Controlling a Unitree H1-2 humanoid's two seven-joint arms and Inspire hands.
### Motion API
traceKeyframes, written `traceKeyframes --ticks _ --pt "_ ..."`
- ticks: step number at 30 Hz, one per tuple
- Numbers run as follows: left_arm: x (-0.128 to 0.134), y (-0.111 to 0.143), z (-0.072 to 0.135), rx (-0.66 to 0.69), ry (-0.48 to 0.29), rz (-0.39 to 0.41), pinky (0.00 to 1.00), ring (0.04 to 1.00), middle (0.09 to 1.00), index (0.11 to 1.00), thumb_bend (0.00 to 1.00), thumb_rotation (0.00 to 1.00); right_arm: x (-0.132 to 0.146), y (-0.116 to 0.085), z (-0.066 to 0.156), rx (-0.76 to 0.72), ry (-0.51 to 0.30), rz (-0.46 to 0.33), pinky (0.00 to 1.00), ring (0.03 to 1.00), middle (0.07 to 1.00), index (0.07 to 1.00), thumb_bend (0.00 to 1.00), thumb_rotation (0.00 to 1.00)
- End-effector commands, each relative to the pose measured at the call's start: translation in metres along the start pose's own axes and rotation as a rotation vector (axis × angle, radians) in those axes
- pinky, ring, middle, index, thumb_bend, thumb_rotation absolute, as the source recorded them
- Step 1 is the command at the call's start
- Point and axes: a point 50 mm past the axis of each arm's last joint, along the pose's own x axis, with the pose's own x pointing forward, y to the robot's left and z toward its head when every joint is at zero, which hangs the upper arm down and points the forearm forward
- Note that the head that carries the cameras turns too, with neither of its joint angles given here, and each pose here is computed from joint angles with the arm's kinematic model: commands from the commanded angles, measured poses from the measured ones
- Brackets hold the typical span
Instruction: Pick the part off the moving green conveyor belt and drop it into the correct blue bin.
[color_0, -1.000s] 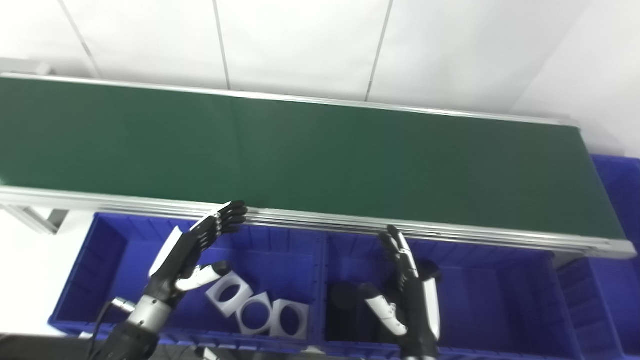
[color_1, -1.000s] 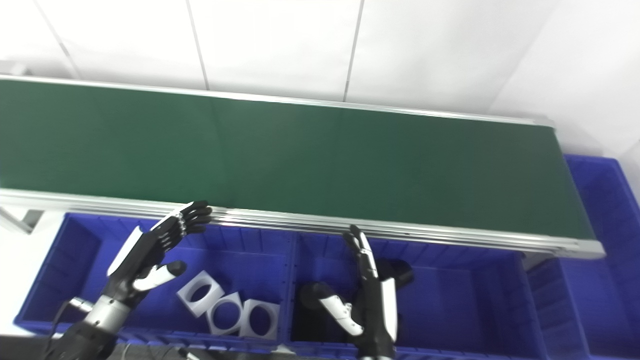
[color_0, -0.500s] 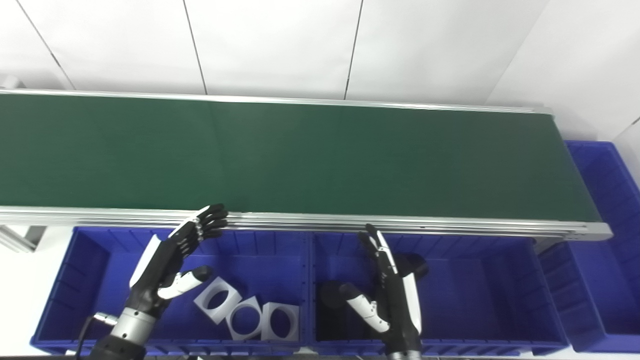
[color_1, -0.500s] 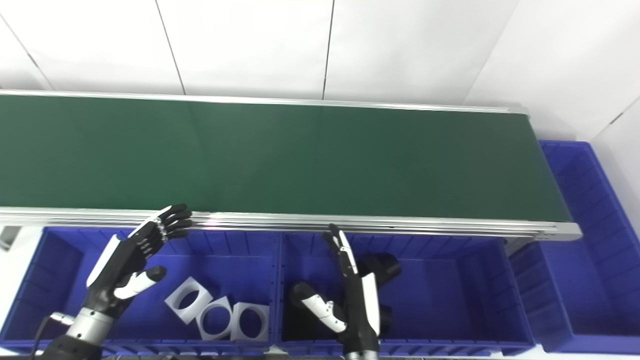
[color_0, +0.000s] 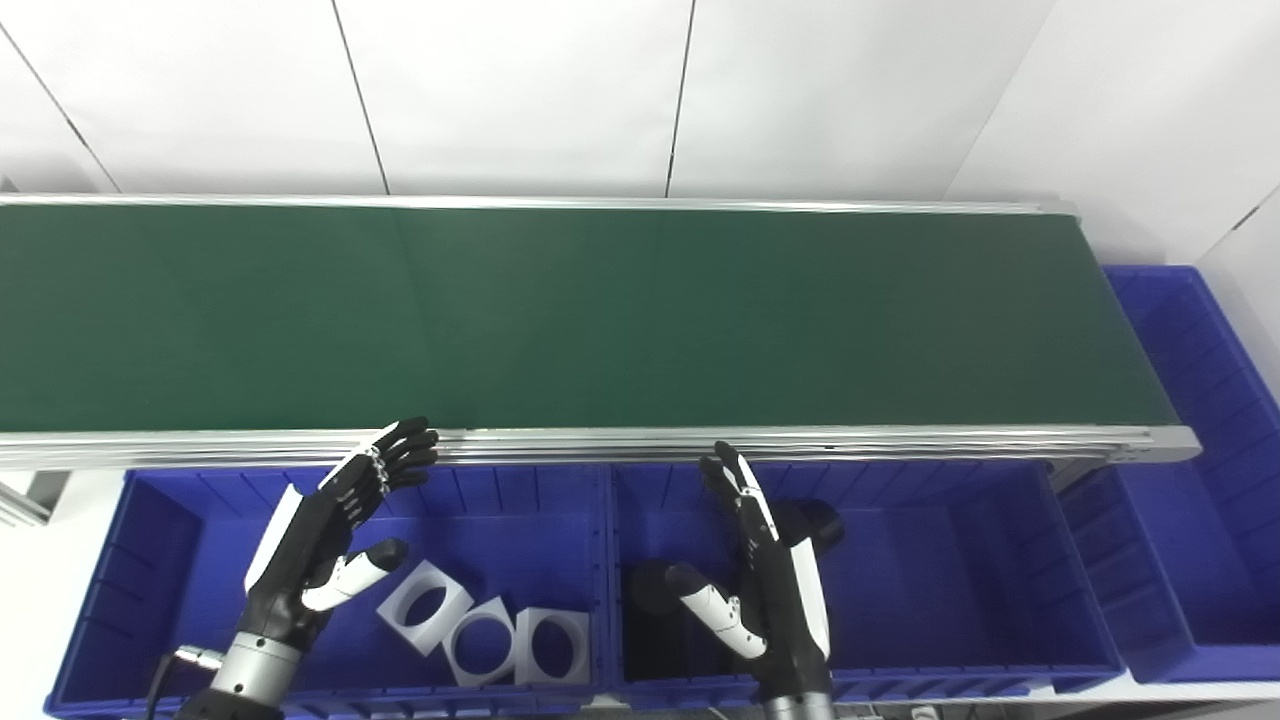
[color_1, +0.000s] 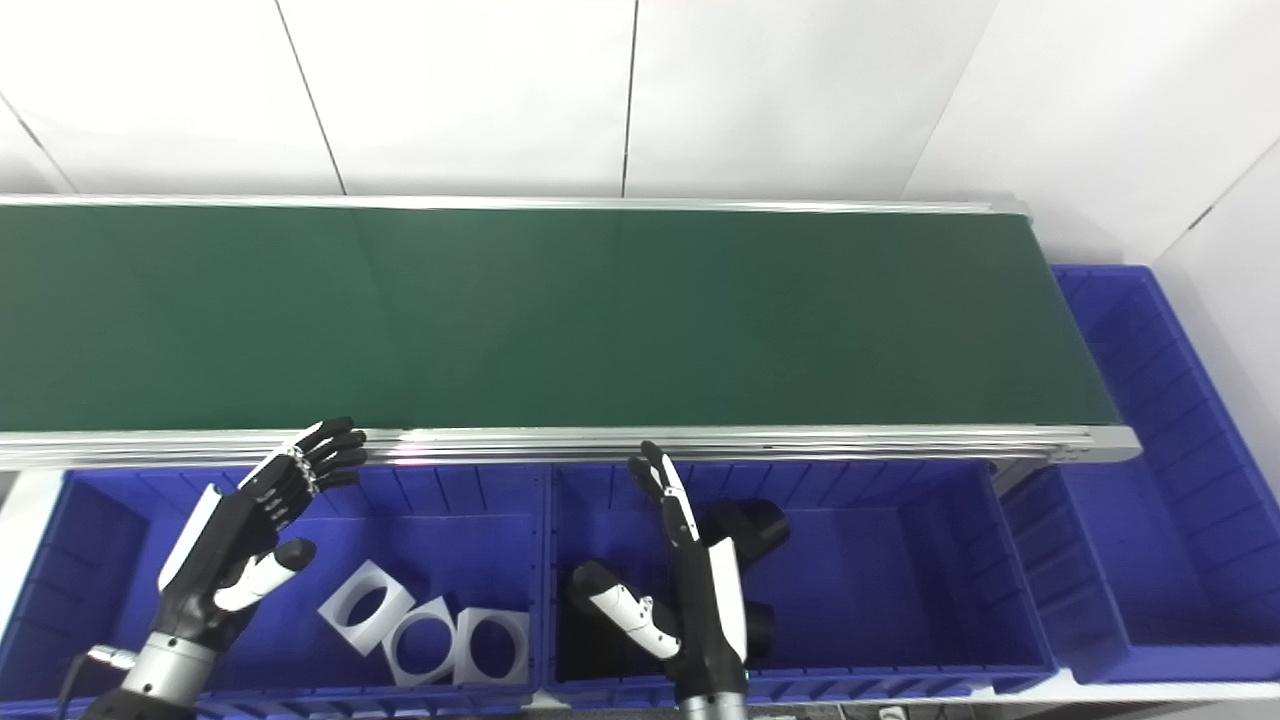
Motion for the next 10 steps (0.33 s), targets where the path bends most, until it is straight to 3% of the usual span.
traceKeyframes --ticks 1,10 --pt "0.005 0.000 0.011 0.022 -0.074 -0.015 0.79 0.820 0.840 0.847 0.85 0.72 0.001 -0.001 0.010 0.025 -0.063 -0.014 0.93 0.899 0.890 0.951 0.81 0.79" --pt "0.001 -0.020 0.012 -0.004 -0.077 -0.016 0.80 0.832 0.868 0.877 0.84 0.66 -0.005 -0.017 0.009 0.010 -0.065 -0.008 0.92 0.905 0.884 0.941 0.79 0.78"
